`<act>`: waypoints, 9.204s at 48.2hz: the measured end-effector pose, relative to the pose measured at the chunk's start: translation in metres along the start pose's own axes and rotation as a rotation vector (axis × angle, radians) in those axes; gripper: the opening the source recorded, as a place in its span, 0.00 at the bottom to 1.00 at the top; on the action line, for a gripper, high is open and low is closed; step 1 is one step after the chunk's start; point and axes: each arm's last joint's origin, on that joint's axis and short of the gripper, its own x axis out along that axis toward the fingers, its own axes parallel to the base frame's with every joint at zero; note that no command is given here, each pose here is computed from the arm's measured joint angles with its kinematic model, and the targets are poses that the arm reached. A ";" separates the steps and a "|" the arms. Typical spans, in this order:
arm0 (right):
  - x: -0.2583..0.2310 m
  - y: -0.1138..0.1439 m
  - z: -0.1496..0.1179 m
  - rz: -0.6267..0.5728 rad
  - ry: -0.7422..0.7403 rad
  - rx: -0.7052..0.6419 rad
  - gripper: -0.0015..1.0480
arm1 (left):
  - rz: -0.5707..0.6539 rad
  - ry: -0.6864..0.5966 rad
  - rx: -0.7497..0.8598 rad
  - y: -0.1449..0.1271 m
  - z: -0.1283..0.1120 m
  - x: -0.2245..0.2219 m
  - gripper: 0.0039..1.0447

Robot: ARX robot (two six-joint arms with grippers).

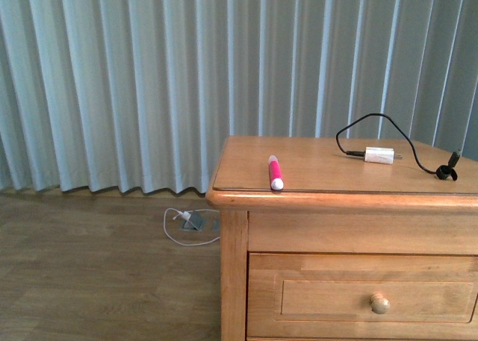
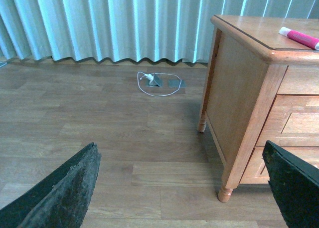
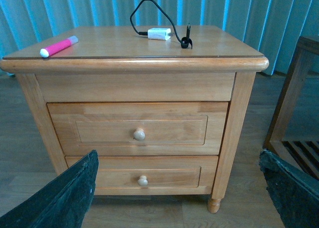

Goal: Place pink marker in drawer with both arms

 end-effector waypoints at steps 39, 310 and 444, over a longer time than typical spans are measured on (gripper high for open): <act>0.152 0.079 -0.016 0.208 0.400 -0.027 0.92 | 0.000 0.000 0.000 0.000 0.000 0.000 0.95; 0.034 -0.025 0.064 0.203 0.304 0.198 0.92 | 0.287 0.054 -0.048 -0.009 0.034 0.026 0.95; 0.034 -0.025 0.064 0.203 0.304 0.198 0.92 | -0.480 0.230 0.191 -0.193 0.087 0.308 0.14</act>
